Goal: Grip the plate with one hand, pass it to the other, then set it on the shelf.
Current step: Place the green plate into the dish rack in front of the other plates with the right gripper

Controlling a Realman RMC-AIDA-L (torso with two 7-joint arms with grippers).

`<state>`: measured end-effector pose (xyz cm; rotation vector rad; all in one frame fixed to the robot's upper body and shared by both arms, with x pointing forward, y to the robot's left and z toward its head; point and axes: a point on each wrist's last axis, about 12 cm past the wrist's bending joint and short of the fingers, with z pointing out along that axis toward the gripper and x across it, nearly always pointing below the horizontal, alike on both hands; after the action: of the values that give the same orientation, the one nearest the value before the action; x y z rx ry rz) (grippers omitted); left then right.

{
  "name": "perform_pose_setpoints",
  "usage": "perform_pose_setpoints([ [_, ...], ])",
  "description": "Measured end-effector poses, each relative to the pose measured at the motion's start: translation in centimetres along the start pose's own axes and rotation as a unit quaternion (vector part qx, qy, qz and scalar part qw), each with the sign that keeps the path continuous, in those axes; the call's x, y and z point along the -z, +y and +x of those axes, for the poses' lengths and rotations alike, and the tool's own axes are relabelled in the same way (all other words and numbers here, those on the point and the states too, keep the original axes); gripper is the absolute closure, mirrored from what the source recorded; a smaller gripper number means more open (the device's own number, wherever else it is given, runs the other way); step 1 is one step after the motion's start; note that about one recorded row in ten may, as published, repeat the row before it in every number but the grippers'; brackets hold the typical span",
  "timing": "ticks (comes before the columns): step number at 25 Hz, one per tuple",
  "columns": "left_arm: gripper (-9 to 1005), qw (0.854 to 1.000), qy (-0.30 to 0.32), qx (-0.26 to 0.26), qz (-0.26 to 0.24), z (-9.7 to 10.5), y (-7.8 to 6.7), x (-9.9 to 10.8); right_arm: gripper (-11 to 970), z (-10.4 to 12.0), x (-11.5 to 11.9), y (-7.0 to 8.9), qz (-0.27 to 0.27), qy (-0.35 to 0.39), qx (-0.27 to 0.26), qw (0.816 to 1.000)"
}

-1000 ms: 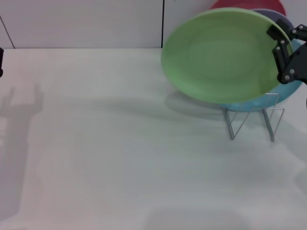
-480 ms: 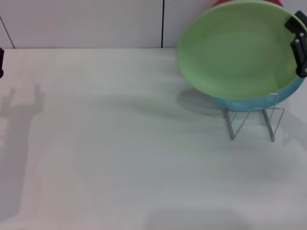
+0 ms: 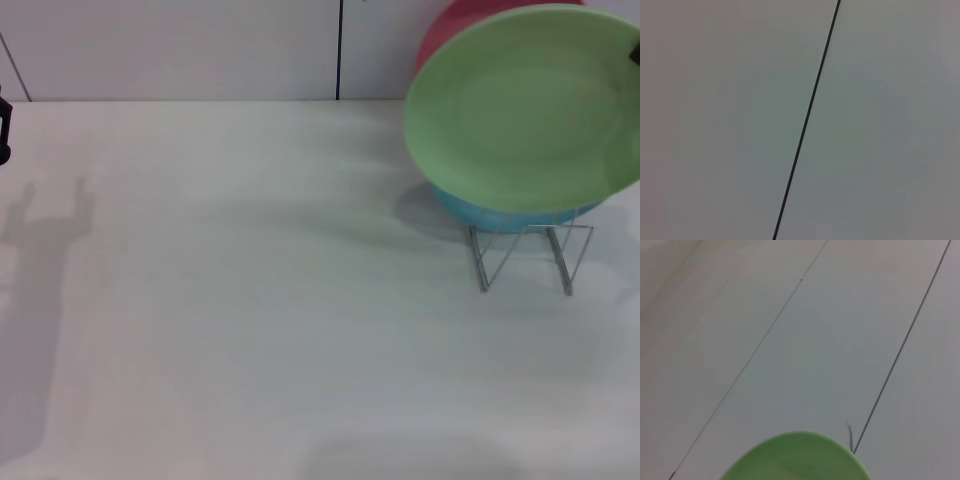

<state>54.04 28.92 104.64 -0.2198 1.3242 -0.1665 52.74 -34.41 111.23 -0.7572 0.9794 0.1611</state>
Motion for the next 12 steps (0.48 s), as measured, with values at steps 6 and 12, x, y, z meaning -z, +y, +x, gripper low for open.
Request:
perform_pose_setpoints([
  [6,328,1.000,-0.001,0.002,0.000,0.0,0.0,0.2,903,-0.2,0.2,-1.1,-0.024,0.008,-0.008,1.000],
  [12,328,1.000,-0.003,0.007,0.000,0.0,-0.1,0.5,903,-0.3,0.0,-2.2,-0.048,0.016,0.005,0.999],
])
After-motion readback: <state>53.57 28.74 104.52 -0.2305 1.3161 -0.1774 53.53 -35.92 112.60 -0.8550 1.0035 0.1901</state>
